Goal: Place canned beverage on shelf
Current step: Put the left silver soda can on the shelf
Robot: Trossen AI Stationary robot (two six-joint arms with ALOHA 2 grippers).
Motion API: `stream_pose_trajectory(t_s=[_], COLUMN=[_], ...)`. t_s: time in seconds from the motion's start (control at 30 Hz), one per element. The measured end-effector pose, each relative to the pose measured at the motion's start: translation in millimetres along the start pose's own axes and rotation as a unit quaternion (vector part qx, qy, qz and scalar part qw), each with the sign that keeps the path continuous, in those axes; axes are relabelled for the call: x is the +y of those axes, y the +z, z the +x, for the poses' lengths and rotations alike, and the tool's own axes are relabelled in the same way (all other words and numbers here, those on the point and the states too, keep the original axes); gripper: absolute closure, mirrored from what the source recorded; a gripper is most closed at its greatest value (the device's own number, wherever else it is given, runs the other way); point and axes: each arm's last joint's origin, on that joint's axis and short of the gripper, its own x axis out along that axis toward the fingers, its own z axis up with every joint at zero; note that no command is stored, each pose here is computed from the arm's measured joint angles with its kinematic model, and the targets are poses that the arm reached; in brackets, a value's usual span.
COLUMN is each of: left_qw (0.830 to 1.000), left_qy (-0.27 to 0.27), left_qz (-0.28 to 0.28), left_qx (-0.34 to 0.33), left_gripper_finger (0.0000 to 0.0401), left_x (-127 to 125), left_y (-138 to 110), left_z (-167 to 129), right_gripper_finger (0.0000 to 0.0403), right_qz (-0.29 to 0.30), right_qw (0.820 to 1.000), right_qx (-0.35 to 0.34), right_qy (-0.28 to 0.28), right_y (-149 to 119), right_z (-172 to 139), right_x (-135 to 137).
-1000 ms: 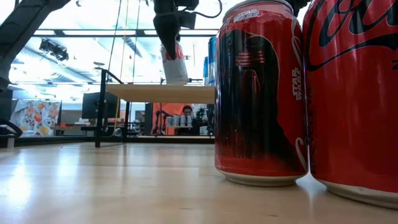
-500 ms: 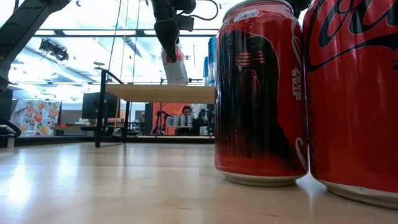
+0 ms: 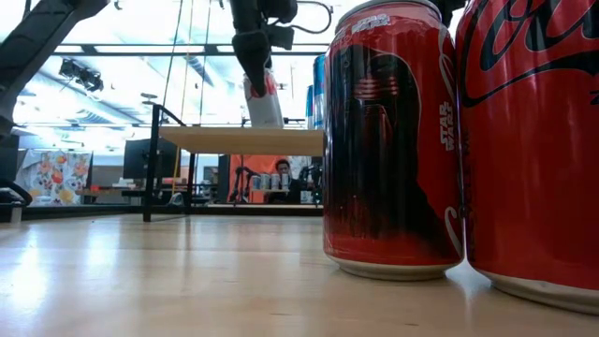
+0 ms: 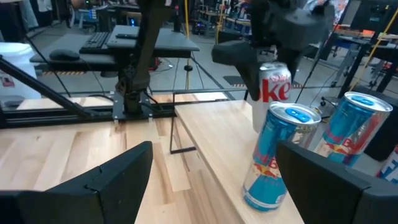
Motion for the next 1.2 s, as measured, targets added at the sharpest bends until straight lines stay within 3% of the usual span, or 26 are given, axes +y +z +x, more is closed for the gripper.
stream_pose_trajectory(t_s=[0.4, 0.63, 1.2], left_qw=[1.000, 1.000, 1.000], left_qy=[-0.018, -0.018, 0.011], left_qz=[-0.004, -0.002, 0.002], left_qx=[0.010, 0.011, 0.013], left_gripper_finger=[0.0096, 0.0063, 0.0047], left_x=[1, 1, 3], left_y=[4, 4, 6], left_z=[15, 15, 15], right_gripper_finger=[0.0053, 0.0053, 0.0053], right_qz=[-0.007, -0.007, -0.005], right_qw=[1.000, 1.000, 1.000], right_qx=[0.006, 0.007, 0.007], right_qy=[0.006, 0.006, 0.006], right_y=[-1, -1, -2], right_z=[-1, -1, -1], right_x=[2, 2, 2])
